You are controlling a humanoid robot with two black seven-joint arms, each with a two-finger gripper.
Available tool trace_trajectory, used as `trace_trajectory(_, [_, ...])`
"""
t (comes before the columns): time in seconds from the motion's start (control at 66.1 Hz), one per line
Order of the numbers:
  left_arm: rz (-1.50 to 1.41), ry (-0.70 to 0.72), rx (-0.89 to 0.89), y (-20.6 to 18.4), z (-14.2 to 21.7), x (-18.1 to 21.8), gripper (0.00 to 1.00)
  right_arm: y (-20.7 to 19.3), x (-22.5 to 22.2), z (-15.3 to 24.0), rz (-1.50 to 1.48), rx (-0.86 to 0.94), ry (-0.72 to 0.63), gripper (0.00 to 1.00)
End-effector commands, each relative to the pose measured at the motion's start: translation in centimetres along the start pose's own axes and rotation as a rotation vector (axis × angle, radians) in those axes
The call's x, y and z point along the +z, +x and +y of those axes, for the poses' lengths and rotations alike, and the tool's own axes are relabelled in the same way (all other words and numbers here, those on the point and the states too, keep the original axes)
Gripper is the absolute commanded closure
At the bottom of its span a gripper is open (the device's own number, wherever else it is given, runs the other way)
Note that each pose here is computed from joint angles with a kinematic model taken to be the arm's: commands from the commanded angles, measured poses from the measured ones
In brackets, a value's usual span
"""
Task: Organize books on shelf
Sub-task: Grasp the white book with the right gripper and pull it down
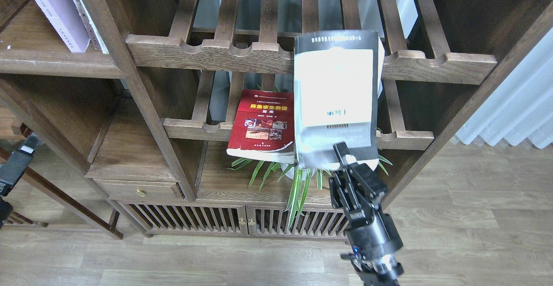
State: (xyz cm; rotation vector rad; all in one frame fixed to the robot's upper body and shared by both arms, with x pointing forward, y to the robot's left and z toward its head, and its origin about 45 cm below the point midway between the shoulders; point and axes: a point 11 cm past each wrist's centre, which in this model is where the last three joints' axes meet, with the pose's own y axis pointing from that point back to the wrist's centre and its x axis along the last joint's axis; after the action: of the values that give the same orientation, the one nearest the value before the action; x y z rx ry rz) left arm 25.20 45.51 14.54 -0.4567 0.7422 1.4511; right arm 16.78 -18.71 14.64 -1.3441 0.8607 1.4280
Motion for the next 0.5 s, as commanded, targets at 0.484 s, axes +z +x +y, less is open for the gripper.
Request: trace_trajectory(0.484, [0.024, 0.051, -0.003, -0.1, 0.0, -2.4, 0.00, 3.1, -5.6, 7.1, 0.021, 0.239, 0.120, 0.96])
